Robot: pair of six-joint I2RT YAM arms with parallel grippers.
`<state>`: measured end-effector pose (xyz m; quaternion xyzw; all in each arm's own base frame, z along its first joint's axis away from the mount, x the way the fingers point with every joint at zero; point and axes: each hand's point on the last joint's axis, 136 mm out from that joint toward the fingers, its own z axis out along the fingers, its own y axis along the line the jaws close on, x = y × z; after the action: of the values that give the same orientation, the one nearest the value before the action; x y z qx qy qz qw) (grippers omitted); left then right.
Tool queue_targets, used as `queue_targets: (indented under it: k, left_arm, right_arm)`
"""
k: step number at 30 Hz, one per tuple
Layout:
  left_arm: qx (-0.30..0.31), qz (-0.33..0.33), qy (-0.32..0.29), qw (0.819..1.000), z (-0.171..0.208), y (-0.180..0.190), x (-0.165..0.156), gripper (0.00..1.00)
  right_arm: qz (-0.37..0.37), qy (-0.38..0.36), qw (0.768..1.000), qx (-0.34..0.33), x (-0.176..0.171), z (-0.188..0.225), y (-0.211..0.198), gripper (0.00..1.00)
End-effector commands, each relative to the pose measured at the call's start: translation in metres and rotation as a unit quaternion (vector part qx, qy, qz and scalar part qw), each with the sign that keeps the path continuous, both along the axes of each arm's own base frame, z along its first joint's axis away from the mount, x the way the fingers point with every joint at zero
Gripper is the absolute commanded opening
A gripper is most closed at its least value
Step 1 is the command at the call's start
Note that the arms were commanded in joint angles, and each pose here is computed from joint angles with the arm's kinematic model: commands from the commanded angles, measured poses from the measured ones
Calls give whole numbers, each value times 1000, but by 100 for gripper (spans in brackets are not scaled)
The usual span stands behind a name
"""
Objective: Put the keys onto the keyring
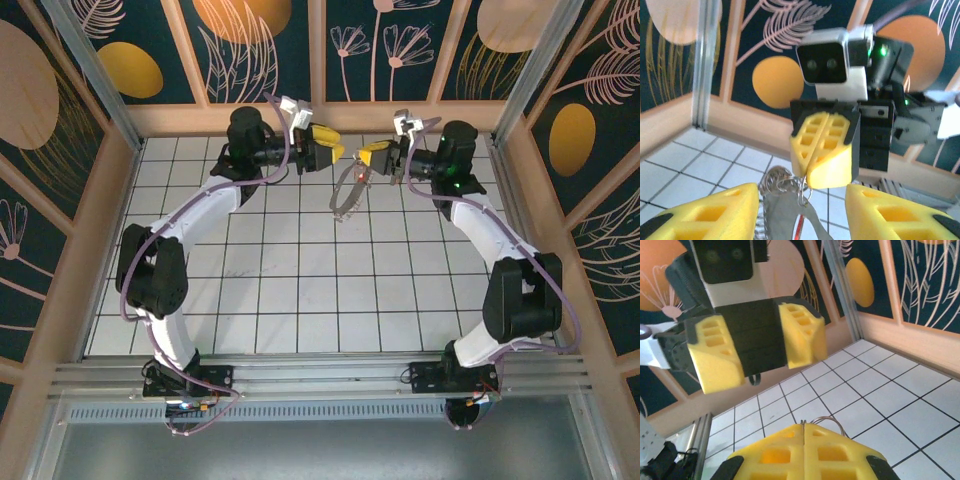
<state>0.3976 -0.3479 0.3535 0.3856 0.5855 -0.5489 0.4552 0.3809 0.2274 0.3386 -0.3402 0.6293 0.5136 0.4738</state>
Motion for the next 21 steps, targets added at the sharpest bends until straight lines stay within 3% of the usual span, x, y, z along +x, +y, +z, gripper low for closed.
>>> queue_targets:
  k: [1, 21]
  left_arm:
    - [31, -40, 18, 999, -21, -5, -3, 47]
    - [21, -69, 48, 996, -37, -15, 2, 44]
  right_arm:
    - [47, -7, 999, -11, -4, -3, 4, 0]
    - [64, 3, 998, -11, 2, -8, 13, 0]
